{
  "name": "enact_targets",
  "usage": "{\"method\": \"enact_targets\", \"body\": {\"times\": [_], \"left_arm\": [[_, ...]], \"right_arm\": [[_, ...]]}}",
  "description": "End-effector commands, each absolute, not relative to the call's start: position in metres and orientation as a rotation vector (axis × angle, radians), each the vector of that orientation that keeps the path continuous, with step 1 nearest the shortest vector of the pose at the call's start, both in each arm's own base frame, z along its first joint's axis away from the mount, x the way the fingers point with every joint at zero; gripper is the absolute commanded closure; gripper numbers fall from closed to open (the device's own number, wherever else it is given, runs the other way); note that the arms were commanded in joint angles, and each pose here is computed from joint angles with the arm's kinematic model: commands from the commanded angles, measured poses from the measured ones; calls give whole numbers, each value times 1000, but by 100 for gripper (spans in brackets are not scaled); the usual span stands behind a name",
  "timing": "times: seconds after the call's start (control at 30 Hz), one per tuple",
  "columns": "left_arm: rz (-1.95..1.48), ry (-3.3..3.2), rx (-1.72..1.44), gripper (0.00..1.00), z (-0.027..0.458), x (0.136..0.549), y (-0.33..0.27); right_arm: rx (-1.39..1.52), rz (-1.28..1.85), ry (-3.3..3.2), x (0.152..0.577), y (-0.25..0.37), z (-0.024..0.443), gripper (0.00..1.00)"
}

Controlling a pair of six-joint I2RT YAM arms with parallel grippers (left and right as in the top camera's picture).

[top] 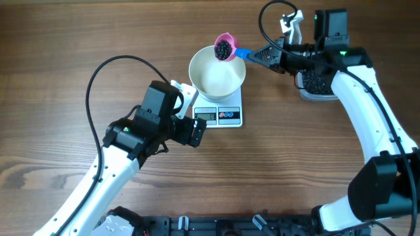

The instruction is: Scoop item into bowl and weigh 150g on scale

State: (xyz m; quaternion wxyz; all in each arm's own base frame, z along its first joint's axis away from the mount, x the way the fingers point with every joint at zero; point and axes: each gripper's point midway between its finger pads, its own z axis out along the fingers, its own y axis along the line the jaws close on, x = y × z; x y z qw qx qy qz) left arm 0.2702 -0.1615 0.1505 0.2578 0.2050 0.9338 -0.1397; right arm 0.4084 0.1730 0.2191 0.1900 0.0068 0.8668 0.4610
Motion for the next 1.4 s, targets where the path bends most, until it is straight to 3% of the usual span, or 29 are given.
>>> {"method": "enact_targets", "body": {"times": [0.0, 0.7, 0.93, 1.37], "left_arm": [[-374, 2512, 550, 0, 158, 275, -163], [-374, 2512, 550, 0, 158, 275, -163], [-374, 2513, 550, 0, 157, 274, -163], [-374, 2513, 550, 0, 157, 274, -163]], "right_arm": [[8, 1339, 2445, 405, 178, 214, 96], [-53, 1311, 2432, 405, 177, 214, 96], [-137, 1099, 2477, 407, 162, 193, 96], [-392, 1018, 2442, 398, 170, 188, 96]]}}
